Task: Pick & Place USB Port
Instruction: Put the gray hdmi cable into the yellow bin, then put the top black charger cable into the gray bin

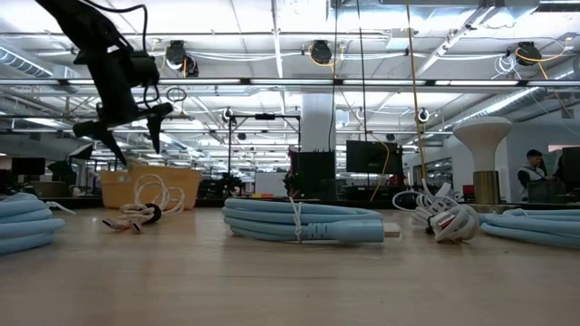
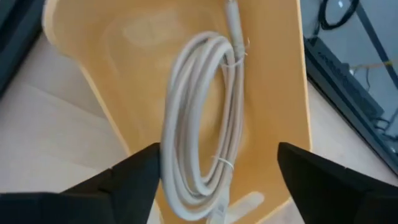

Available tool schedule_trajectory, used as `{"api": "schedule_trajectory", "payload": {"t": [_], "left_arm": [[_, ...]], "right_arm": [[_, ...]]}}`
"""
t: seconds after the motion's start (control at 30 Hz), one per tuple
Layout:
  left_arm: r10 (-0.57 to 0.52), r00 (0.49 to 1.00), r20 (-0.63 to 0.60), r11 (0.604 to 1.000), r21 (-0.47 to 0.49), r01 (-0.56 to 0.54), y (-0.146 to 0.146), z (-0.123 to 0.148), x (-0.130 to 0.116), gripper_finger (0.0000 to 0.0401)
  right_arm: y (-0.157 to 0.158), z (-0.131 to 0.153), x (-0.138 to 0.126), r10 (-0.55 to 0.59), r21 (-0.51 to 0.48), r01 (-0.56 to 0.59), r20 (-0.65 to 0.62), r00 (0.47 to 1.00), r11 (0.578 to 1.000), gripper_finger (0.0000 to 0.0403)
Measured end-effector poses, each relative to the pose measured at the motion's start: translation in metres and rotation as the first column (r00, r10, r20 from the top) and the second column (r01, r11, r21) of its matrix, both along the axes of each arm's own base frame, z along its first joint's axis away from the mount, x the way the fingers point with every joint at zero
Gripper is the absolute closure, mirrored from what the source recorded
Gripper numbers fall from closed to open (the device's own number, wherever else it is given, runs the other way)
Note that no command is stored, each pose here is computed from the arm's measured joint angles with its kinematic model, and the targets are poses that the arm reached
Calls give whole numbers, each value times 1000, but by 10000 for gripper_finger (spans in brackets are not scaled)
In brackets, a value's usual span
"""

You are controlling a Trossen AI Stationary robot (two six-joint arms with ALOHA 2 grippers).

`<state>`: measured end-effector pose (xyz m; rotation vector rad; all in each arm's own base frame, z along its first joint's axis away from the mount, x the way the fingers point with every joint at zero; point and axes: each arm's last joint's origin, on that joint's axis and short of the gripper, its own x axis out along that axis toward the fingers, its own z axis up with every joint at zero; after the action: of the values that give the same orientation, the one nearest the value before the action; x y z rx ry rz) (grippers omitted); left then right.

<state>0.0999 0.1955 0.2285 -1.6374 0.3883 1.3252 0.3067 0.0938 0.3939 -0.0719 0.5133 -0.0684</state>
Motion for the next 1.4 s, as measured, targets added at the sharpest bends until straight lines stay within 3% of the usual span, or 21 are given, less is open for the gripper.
{"api": "schedule_trajectory", "payload": {"t": [0.17,0.4,0.57,0.77,0.93,1.03,1.07,1.13,1.2,1.23,1.27,1.33,1.4], "left_arm": [[-98,991,88,992,-66,104,-3,-1,-4,73],[-239,961,141,956,-139,258,-15,-2,-7,126],[-347,914,211,917,-127,377,-20,-1,-5,159],[-575,703,419,775,2,632,-34,5,17,201],[-758,471,450,561,83,824,-65,8,52,273],[-782,403,475,508,110,854,-83,12,81,326],[-793,366,487,494,163,854,-88,16,93,344],[-838,255,481,453,357,817,-97,32,119,374],[-896,130,424,393,624,675,-108,61,139,394],[-921,83,381,363,757,544,-113,80,145,395],[-939,58,338,334,860,387,-120,98,149,394],[-954,62,292,297,948,110,-128,124,148,388],[-962,70,266,268,963,21,-133,137,148,386]], "right_arm": [[0,1,0,0,-2,0,5,1000,1000,232],[0,2,0,3,-4,-3,13,1000,1000,232],[0,3,0,8,-8,-7,26,1000,1000,232],[0,3,1,8,-7,-8,27,1000,1000,232],[0,4,1,8,-5,-8,34,999,1000,232],[0,4,1,8,-6,-8,33,999,1000,232],[0,4,1,9,-8,-9,31,999,1000,232],[0,3,0,10,-12,-10,22,1000,1000,232],[0,2,0,10,-15,-10,13,1000,1000,232],[0,2,0,9,-16,-9,10,1000,1000,232],[-1,2,-1,8,-17,-8,8,1000,1000,232],[-1,0,-2,3,-18,-4,-12,1000,1000,232],[-3,-2,-4,-15,-26,15,-36,999,1000,232]]}}
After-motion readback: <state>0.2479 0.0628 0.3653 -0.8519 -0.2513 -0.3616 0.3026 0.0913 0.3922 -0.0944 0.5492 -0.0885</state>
